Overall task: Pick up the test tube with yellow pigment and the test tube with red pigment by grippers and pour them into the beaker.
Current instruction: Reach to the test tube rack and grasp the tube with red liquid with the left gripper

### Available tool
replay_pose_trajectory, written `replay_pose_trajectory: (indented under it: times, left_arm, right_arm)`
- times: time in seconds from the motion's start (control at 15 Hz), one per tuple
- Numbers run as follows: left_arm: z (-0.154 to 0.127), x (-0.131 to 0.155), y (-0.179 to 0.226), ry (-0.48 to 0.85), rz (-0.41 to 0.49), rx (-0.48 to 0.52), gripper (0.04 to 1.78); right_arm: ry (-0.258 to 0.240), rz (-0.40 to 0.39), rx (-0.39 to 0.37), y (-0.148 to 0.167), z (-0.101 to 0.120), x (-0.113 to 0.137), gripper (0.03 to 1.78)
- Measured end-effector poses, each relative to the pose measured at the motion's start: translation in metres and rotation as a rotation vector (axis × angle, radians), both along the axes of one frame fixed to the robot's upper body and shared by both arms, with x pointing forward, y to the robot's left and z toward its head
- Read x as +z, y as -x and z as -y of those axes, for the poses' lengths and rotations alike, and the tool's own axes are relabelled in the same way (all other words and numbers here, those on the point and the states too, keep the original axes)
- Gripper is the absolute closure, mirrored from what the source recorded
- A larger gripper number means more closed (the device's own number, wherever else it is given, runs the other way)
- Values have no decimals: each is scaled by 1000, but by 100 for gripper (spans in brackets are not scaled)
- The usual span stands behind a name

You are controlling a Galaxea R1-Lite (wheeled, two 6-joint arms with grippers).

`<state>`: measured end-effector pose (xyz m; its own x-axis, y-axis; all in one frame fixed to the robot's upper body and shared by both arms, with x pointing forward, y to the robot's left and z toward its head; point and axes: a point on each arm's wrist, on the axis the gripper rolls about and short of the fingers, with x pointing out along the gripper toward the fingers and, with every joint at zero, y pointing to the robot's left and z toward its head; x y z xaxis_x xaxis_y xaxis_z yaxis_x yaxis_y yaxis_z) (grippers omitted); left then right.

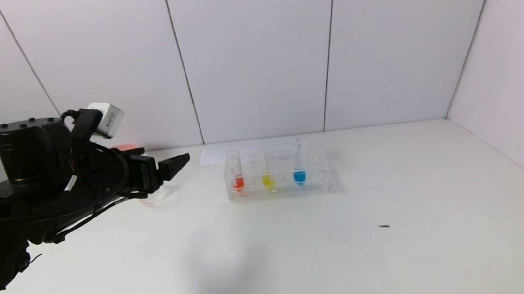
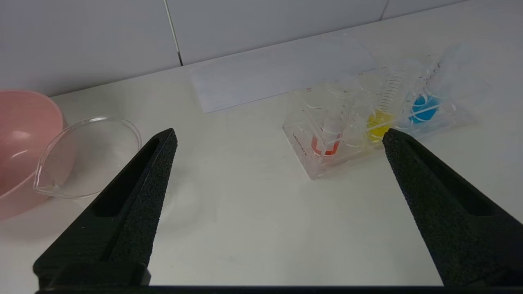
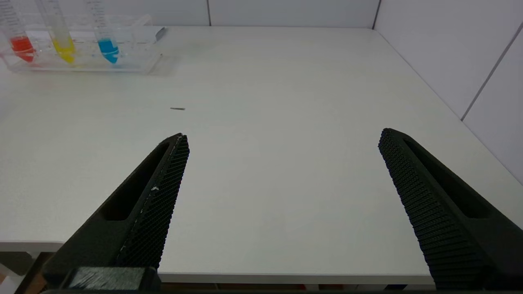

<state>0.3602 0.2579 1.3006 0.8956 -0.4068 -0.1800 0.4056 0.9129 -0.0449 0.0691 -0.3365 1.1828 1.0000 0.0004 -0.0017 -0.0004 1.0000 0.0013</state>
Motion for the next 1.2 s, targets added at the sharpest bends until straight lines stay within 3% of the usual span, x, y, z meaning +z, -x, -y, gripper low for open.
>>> replay_pose_trajectory:
  times: [1.2]
  left_arm:
    - [43,-54,-23,11,-3,-108,6]
  right_arm:
    - [0,0,0,0,0,0,11]
